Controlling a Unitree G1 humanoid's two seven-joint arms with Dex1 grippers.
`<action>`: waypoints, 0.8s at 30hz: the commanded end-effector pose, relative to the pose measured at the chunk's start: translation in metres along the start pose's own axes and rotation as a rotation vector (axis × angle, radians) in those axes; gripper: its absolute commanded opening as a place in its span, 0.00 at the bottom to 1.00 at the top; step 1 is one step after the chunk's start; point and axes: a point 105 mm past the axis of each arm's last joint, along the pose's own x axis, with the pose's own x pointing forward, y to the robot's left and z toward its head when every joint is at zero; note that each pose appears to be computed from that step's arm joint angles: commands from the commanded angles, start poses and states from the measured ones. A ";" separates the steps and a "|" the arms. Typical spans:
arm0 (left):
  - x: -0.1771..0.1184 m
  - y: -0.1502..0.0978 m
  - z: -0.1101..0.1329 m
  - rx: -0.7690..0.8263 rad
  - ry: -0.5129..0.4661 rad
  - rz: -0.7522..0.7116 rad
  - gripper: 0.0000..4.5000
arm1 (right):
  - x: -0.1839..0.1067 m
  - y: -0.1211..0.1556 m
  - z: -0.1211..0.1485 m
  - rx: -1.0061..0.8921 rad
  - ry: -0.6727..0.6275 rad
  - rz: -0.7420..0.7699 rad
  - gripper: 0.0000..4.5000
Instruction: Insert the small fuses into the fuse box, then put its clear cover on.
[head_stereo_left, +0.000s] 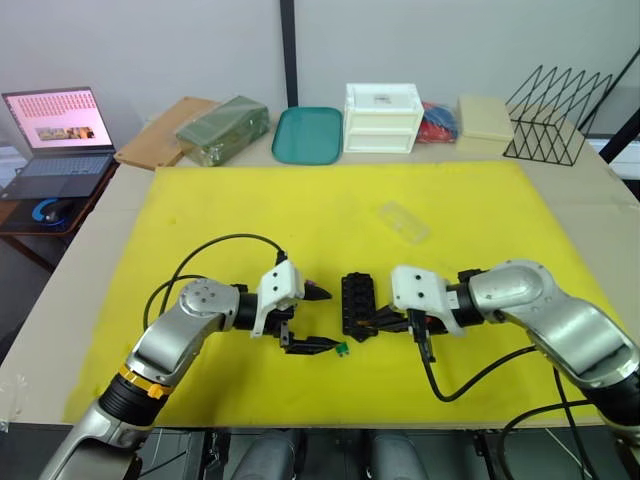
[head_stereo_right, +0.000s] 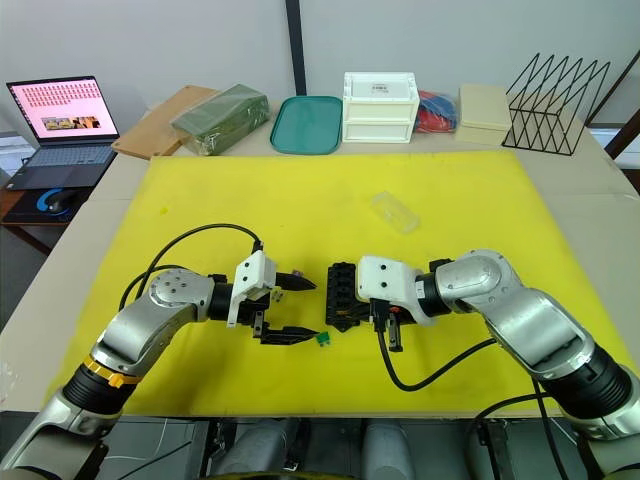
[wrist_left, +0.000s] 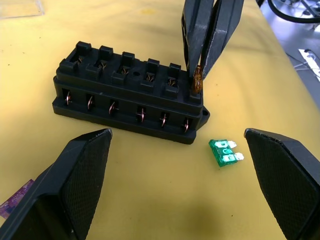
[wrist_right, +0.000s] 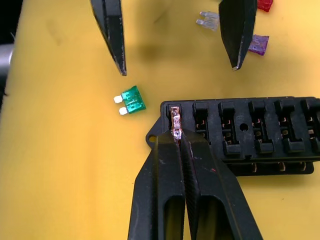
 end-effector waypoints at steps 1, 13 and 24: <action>0.001 -0.002 0.005 0.031 -0.017 -0.004 0.99 | 0.002 0.001 -0.013 0.004 0.048 -0.002 0.00; 0.003 -0.002 0.005 0.027 -0.015 -0.002 0.99 | 0.001 0.000 -0.010 -0.039 0.036 -0.004 0.00; 0.001 -0.001 0.004 0.024 -0.012 0.004 1.00 | -0.004 -0.002 -0.001 -0.036 0.009 -0.008 0.21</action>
